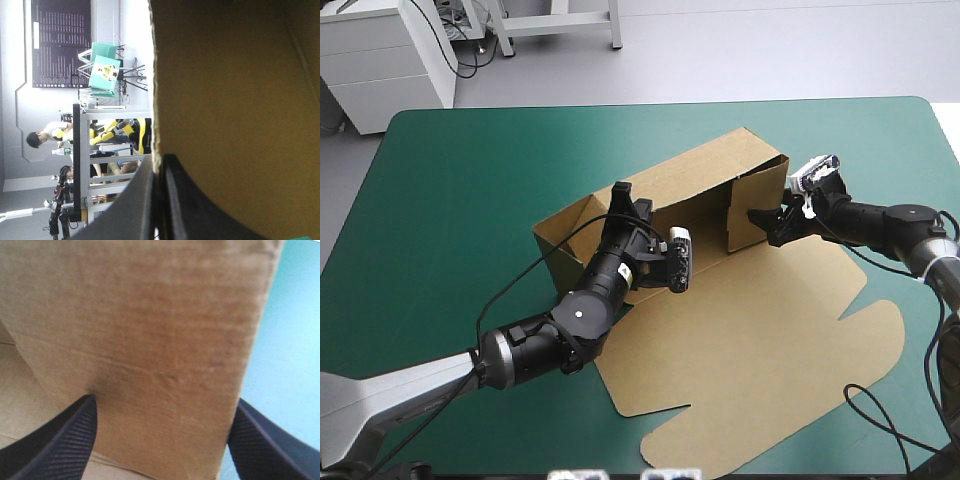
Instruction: Fold the box
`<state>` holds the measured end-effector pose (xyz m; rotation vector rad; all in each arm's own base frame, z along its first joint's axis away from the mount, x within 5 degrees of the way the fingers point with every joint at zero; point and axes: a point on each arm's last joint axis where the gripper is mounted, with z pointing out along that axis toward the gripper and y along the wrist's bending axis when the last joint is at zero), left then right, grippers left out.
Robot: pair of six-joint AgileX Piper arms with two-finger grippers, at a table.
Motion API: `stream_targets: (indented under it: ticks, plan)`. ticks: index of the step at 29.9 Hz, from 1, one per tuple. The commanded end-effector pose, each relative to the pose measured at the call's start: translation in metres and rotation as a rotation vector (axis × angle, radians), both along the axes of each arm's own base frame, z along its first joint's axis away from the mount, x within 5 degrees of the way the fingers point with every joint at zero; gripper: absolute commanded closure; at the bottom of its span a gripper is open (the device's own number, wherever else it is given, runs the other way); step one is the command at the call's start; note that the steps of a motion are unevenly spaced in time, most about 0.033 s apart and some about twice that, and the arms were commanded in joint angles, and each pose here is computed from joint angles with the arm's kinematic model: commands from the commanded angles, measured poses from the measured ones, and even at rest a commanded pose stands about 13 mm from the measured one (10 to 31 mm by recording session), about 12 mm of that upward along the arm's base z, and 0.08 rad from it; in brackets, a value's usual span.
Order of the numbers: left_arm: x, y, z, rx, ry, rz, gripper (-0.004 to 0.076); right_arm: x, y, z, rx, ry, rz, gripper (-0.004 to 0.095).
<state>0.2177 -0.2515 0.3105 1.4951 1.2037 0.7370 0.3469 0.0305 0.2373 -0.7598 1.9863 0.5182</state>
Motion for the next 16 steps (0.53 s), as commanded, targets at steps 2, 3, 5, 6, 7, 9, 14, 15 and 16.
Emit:
stream_targets:
  ticks: [2,3,5,6,7,9,14,15,16]
  plan:
    - [-0.0031,0.0020,0.0261,-0.042,-0.076,-0.022,0.0709,0.0015,0.0050,0.0221,0.077,-0.101,0.054,0.0241]
    - [-0.0031,0.0020,0.0261,-0.042,-0.076,-0.022,0.0709,0.0025,0.0051,0.0225,0.088,-0.111,0.050,0.0241]
    - [-0.0032,0.0019,0.0261,-0.042,-0.075,-0.024,0.0709,0.0042,0.0051,0.0234,0.110,-0.121,0.036,0.0242]
    - [-0.0032,0.0019,0.0261,-0.042,-0.075,-0.024,0.0709,0.0050,0.0050,0.0248,0.124,-0.130,0.027,0.0249]
    - [-0.0032,0.0019,0.0261,-0.042,-0.075,-0.024,0.0709,0.0055,0.0049,0.0256,0.134,-0.133,0.020,0.0261]
    - [-0.0032,0.0019,0.0261,-0.042,-0.075,-0.024,0.0709,0.0066,0.0047,0.0275,0.149,-0.148,0.009,0.0305]
    - [-0.0032,0.0019,0.0261,-0.042,-0.075,-0.024,0.0709,0.0079,0.0044,0.0252,0.127,-0.169,0.020,0.0531]
    - [-0.0032,0.0019,0.0261,-0.042,-0.075,-0.024,0.0709,0.0086,0.0043,0.0235,0.127,-0.164,0.018,0.0576]
    - [-0.0032,0.0019,0.0261,-0.042,-0.075,-0.024,0.0709,0.0089,0.0044,0.0225,0.129,-0.161,0.020,0.0607]
